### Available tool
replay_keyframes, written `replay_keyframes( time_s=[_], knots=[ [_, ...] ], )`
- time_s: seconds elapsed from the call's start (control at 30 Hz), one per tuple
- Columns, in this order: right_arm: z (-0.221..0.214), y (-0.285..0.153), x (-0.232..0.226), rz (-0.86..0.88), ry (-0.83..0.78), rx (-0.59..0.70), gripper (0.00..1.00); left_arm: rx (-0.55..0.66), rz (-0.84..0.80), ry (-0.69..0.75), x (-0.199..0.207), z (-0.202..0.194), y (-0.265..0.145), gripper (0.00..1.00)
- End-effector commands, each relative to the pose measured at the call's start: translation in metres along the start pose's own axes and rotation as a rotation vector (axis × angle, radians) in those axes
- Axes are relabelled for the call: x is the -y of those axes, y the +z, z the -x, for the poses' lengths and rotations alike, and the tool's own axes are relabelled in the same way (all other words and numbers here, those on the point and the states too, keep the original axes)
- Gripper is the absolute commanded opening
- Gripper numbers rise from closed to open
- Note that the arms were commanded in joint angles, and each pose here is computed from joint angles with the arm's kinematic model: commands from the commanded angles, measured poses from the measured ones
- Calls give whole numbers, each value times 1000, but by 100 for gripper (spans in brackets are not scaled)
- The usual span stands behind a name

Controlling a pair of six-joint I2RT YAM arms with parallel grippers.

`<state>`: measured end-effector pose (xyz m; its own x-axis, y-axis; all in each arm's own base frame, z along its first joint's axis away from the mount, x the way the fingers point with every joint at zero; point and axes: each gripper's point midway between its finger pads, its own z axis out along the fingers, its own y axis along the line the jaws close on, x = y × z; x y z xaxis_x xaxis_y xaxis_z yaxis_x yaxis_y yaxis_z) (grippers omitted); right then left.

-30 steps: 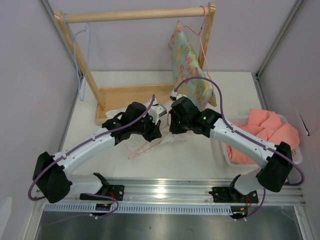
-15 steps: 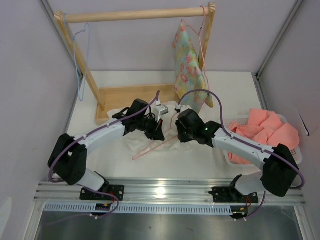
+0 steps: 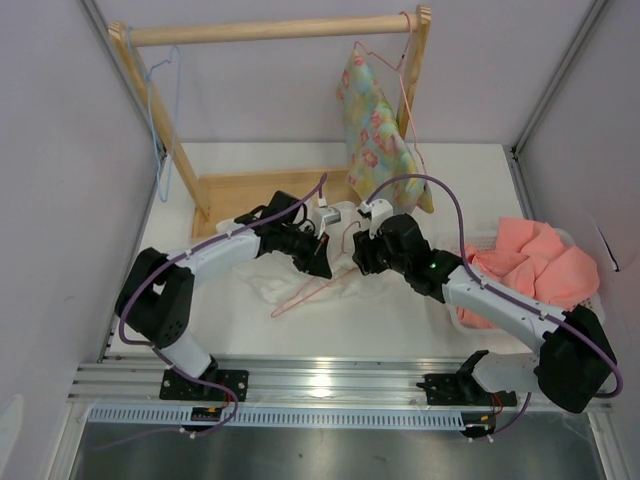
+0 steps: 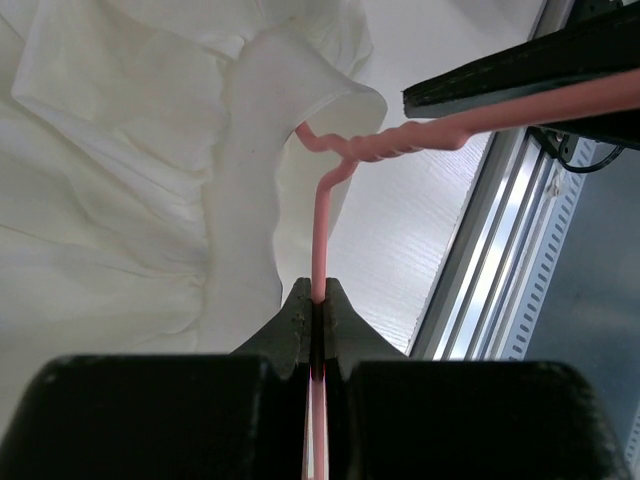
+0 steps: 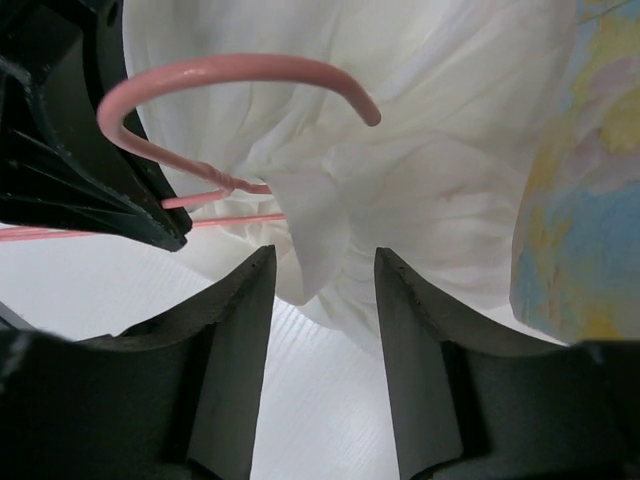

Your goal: Place the skirt on the hanger

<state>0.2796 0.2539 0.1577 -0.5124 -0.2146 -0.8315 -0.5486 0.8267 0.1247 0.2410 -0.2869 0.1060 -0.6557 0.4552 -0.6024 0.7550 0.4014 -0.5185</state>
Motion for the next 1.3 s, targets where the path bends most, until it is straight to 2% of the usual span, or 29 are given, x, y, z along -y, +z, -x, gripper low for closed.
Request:
replay_keyframes(
  time_s=[0.0, 0.13, 0.23, 0.33, 0.43, 0.7, 0.73, 0.87, 0.9, 0.93, 1.0, 1.03, 1.1, 1.2, 1.23, 1.27],
  knots=[
    [17, 1, 5, 39, -62, 92, 52, 18, -29, 48, 2, 15, -3, 0],
    [8, 8, -4, 106, -104, 76, 56, 2, -35, 47, 1, 17, -4, 0],
    [8, 11, -1, 46, -139, 91, 56, -5, -57, 39, 1, 19, -4, 0],
    [16, 12, -3, 12, -207, 160, 63, -4, -66, 35, 2, 19, -3, 0],
    [17, 17, -5, -25, -258, 172, 65, -9, -77, 27, 3, 20, -2, 0],
    [20, 45, -1, -141, -346, 204, 63, -16, -98, 24, 7, 18, -3, 0],
    [20, 48, -2, -146, -354, 199, 58, -21, -97, 19, 7, 16, -2, 0],
    [28, 52, 0, -161, -358, 218, 46, -23, -97, 22, 7, 15, -3, 0],
    [30, 52, 1, -165, -349, 221, 37, -24, -96, 21, 6, 15, -2, 0],
    [32, 52, 3, -171, -344, 219, 23, -22, -93, 24, 6, 15, -3, 0],
    [33, 50, 3, -170, -336, 218, 15, -23, -79, 20, 4, 14, -3, 0],
    [33, 48, 4, -173, -333, 214, 6, -17, -67, 23, 4, 16, -4, 0],
    [32, 45, 7, -189, -318, 210, 0, 3, -26, 22, 0, 22, -8, 0],
    [30, 39, 13, -217, -303, 197, 0, 54, 55, 20, -6, 35, -19, 6],
    [31, 38, 15, -231, -291, 196, 0, 65, 79, 17, -7, 39, -22, 22],
    [28, 37, 18, -245, -289, 181, 0, 71, 99, 6, -8, 41, -25, 27]
  ],
)
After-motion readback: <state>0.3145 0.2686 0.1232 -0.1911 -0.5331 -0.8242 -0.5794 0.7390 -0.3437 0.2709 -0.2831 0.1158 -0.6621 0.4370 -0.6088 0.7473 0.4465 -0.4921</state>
